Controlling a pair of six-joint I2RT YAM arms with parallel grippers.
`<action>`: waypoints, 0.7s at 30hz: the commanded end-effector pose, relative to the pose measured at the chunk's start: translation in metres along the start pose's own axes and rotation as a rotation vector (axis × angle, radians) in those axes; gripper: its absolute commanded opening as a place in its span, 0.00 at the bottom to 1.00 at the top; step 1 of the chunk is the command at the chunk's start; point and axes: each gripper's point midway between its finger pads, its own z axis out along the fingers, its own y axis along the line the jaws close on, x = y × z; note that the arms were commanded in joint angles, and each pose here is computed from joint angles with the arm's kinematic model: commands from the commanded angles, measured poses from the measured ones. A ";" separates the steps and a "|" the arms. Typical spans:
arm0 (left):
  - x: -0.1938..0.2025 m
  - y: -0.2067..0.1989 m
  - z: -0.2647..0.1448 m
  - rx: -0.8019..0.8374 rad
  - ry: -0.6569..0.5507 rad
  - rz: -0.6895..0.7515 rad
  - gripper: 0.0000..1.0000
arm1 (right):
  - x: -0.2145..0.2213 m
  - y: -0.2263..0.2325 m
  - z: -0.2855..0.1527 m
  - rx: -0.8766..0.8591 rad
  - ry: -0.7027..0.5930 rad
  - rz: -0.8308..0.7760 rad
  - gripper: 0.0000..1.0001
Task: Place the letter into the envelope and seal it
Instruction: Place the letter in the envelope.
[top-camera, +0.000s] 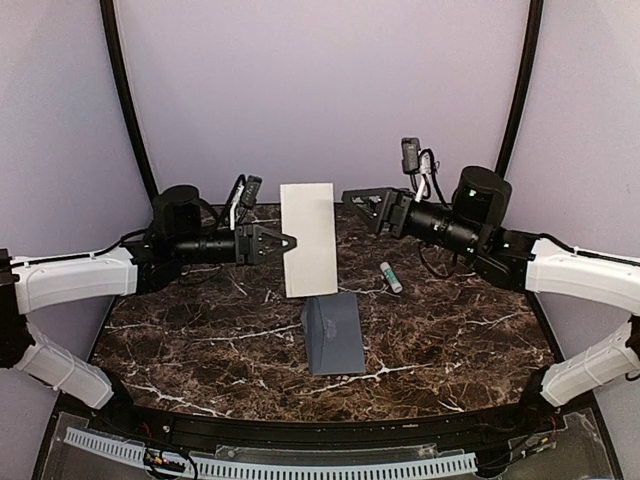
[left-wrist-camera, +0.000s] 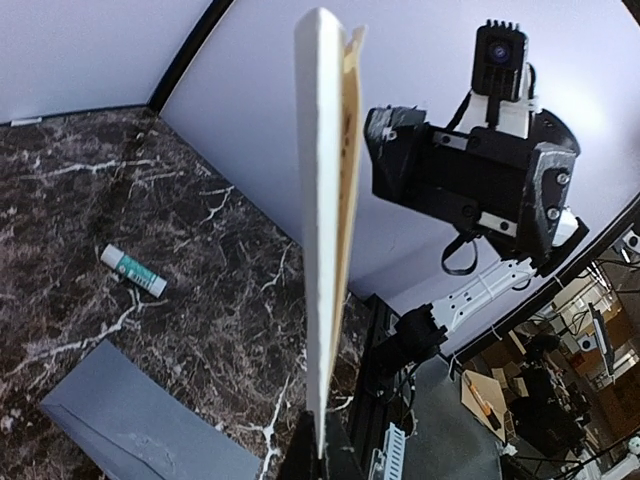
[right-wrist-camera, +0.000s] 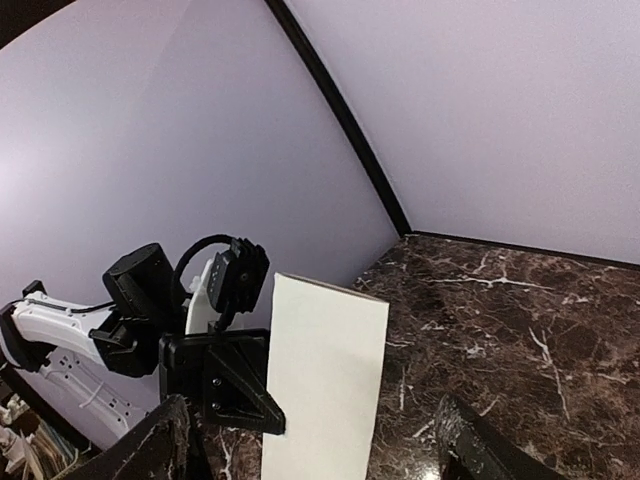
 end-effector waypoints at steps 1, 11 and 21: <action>0.043 0.034 0.009 -0.084 0.164 -0.160 0.00 | 0.035 -0.064 -0.017 0.323 0.092 0.039 0.81; 0.086 0.063 0.022 -0.153 0.297 -0.341 0.00 | 0.117 -0.107 -0.029 0.501 0.305 0.155 0.78; 0.119 0.092 0.024 -0.262 0.373 -0.448 0.00 | 0.179 -0.123 -0.037 0.536 0.432 0.306 0.71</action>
